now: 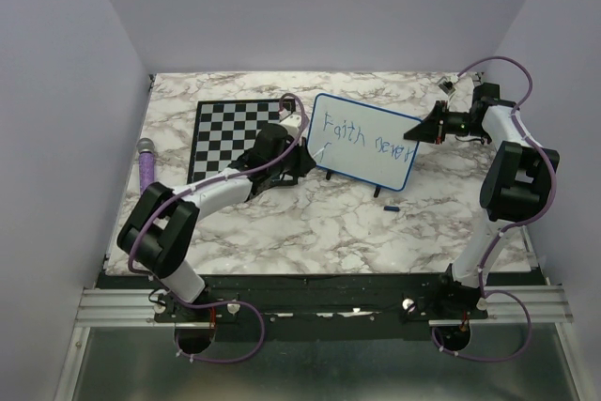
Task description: Write a sentence on the whiteboard
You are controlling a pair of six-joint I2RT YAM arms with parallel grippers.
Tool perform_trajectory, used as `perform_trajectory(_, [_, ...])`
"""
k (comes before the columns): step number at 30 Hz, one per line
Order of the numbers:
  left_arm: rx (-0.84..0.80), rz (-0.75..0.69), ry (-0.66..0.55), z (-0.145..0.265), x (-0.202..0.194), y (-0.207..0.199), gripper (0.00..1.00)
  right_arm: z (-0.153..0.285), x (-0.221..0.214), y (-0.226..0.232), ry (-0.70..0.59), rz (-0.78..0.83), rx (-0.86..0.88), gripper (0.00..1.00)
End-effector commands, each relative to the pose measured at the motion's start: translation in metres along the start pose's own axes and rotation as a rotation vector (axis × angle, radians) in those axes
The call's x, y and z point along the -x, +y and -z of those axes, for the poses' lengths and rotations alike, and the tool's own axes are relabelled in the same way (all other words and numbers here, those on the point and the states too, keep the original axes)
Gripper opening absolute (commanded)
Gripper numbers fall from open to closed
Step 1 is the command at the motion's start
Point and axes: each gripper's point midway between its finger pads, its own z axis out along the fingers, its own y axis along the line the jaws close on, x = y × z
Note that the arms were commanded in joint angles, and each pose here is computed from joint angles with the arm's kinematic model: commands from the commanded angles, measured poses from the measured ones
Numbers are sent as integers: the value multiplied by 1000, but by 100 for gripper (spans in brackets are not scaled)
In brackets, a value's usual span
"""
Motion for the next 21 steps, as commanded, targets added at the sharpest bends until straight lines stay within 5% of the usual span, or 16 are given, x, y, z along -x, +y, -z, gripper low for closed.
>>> perform_trajectory(1, [53, 11, -24, -11, 16, 9, 0, 1, 7, -2, 7, 59, -12, 1])
perform_trajectory(21, [143, 13, 32, -25, 4, 30, 0, 0, 6, -3, 8, 55, -11, 1])
